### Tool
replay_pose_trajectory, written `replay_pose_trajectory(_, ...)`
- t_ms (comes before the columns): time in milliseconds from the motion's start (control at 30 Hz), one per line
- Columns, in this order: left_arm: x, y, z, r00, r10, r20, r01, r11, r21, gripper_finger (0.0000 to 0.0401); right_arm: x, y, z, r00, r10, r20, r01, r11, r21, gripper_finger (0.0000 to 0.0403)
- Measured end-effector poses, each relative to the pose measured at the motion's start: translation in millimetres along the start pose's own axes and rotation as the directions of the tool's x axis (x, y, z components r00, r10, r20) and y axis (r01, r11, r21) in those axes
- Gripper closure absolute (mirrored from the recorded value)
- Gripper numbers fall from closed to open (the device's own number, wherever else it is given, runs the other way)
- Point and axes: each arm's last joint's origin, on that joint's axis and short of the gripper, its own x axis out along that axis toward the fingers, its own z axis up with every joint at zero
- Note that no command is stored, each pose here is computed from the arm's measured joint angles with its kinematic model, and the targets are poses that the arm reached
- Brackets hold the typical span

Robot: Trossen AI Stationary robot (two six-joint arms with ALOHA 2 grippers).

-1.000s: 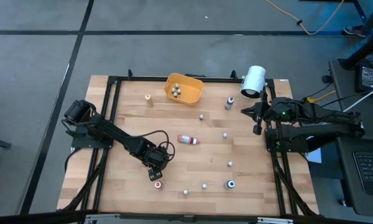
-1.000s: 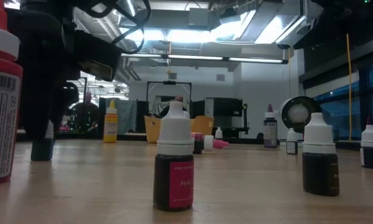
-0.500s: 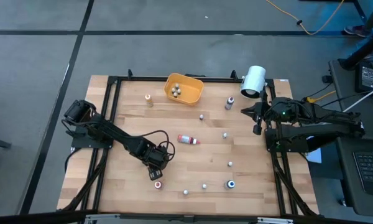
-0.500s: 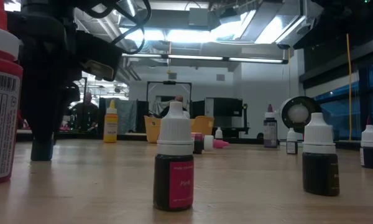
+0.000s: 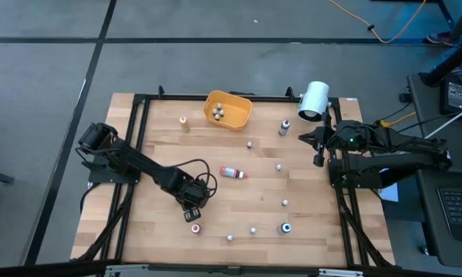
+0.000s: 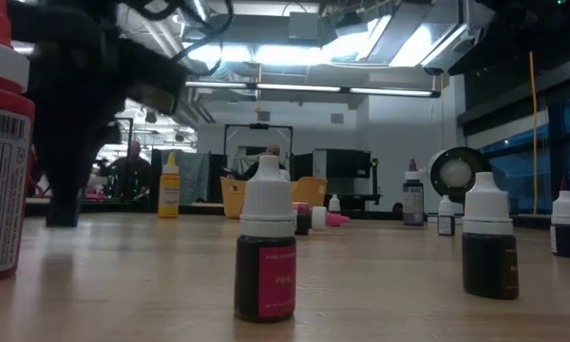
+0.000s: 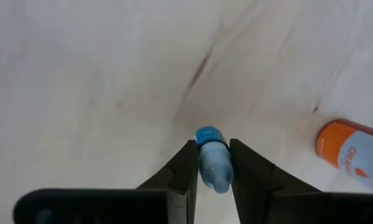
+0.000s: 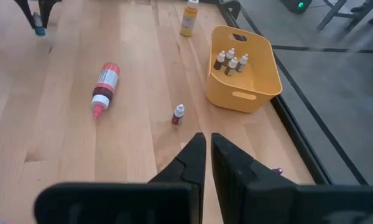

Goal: Pick & Place food coloring
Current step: Put the small blue food coloring bottle into the bin

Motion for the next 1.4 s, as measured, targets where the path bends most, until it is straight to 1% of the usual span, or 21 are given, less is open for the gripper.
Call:
replay_pose_trajectory(67, -13, 4, 4, 1.000, 0.026, -0.013, -0.026, 0.999, 0.025, 0.0335, 0, 0, 0, 1.000, 0.000, 0.000, 0.000, 1.000, 0.000, 0.0373)
replay_pose_trajectory(167, -37, 13, 12, 0.999, 0.039, 0.011, -0.040, 0.998, 0.044, 0.0335, 0, 0, 0, 1.000, 0.000, 0.000, 0.000, 1.000, -0.001, 0.0373)
replay_pose_trajectory(300, -75, 37, 24, 0.994, 0.029, 0.103, -0.031, 0.999, 0.015, 0.0335, 0, 0, 0, 1.000, -0.008, -0.001, 0.008, 1.000, 0.001, 0.0373)
replay_pose_trajectory(400, -107, 63, 33, 0.979, 0.020, 0.205, -0.013, 0.999, -0.034, 0.0335, 0, 0, 0, 1.000, -0.008, 0.000, 0.008, 1.000, 0.003, 0.0373)
replay_pose_trajectory(533, -145, 102, 42, 0.941, 0.030, 0.337, 0.000, 0.996, -0.088, 0.0335, 0, 0, 0, 1.000, -0.009, 0.001, 0.009, 1.000, 0.007, 0.0373)
replay_pose_trajectory(667, -170, 138, 47, 0.909, 0.055, 0.413, -0.009, 0.994, -0.113, 0.0335, 0, 0, 1, 1.000, -0.009, 0.011, 0.009, 1.000, 0.009, 0.0373)
replay_pose_trajectory(767, -180, 161, 51, 0.902, 0.064, 0.427, -0.020, 0.994, -0.107, 0.0335, 0, 0, 1, 1.000, -0.010, 0.013, 0.010, 1.000, 0.010, 0.0373)
replay_pose_trajectory(900, -186, 184, 58, 0.896, 0.074, 0.437, -0.048, 0.996, -0.069, 0.0335, 0, 0, 2, 1.000, -0.010, 0.015, 0.009, 1.000, 0.024, 0.0373)
replay_pose_trajectory(1067, -196, 211, 73, 0.883, 0.130, 0.452, -0.135, 0.991, -0.020, 0.0333, 0, 0, 2, 1.000, -0.010, 0.017, 0.008, 0.996, 0.094, 0.0373)
replay_pose_trajectory(1200, -200, 232, 93, 0.878, 0.170, 0.447, -0.198, 0.980, 0.017, 0.0335, 0, 0, 2, 1.000, -0.010, 0.017, 0.008, 0.993, 0.118, 0.0373)
replay_pose_trajectory(1400, -194, 262, 137, 0.886, 0.201, 0.418, -0.255, 0.964, 0.077, 0.0334, 0, 0, 2, 1.000, -0.011, 0.018, 0.008, 0.993, 0.120, 0.0373)
